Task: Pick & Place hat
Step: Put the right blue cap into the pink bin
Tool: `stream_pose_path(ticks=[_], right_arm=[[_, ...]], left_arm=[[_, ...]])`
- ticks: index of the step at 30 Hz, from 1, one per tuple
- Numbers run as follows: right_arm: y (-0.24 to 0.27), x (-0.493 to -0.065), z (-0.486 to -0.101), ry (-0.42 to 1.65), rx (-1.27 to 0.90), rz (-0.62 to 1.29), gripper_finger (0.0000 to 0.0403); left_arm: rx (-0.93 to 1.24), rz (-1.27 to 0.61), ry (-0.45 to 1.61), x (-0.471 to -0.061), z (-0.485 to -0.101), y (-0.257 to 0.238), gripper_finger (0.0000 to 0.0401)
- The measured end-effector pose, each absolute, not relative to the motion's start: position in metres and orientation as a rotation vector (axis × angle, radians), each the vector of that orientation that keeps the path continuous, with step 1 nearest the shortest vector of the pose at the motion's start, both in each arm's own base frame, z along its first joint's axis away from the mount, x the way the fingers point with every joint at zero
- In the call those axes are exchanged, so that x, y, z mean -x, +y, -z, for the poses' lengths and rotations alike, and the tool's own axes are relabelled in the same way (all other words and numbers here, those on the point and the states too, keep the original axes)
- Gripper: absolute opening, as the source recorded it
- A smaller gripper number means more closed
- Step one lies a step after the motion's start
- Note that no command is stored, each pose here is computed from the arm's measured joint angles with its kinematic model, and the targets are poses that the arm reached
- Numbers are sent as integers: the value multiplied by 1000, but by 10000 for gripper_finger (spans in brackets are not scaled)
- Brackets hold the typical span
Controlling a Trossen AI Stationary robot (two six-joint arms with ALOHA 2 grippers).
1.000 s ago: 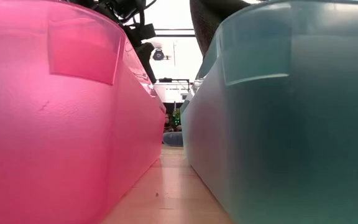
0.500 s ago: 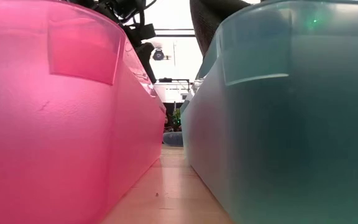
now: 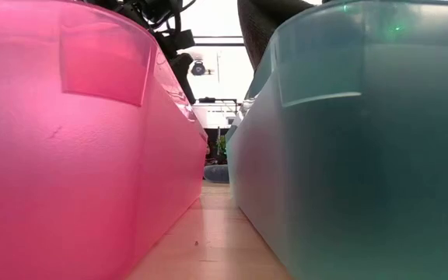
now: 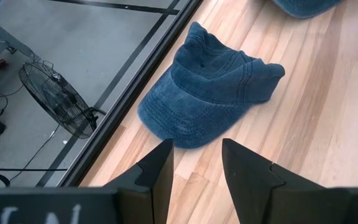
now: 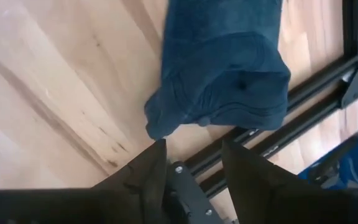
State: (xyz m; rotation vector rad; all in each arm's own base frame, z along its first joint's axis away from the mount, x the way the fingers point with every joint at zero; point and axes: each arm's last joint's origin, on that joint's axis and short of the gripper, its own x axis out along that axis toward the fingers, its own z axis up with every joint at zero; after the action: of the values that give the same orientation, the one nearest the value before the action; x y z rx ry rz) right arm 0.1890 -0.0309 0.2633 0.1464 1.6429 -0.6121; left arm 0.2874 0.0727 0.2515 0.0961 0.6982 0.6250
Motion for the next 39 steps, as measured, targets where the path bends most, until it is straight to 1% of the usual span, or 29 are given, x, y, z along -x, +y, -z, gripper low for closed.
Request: stream_pose_path(ticks=[5, 10, 13, 16, 19, 22, 25, 31, 35, 39], right_arm=[[-32, -191, -263, 1651, -54, 537, 159], [-33, -200, -262, 1580, 12, 462, 159], [-35, -202, -262, 1582, 59, 427, 159], [-41, -201, -259, 1593, 93, 463, 159], [-51, -198, -251, 1630, 78, 482, 159], [-64, -193, -238, 1651, 27, 522, 159], [-78, -188, -223, 1650, 31, 565, 159], [-100, -181, -201, 1615, 58, 532, 159], [-111, -176, -194, 1601, 41, 558, 159], [-114, -164, -186, 1668, -4, 569, 159]], left_arm=[[-94, -626, 698, -287, -251, 73, 140], [-95, -625, 698, -287, -252, 73, 140], [-95, -625, 697, -287, -252, 73, 140], [-95, -626, 696, -287, -252, 73, 140], [-90, -627, 696, -287, -251, 73, 140], [-63, -634, 688, -287, -251, 73, 140], [-46, -640, 682, -287, -251, 73, 140], [-47, -640, 683, -287, -251, 73, 140], [-47, -640, 683, -287, -251, 73, 140], [-47, -640, 683, -287, -251, 73, 140]])
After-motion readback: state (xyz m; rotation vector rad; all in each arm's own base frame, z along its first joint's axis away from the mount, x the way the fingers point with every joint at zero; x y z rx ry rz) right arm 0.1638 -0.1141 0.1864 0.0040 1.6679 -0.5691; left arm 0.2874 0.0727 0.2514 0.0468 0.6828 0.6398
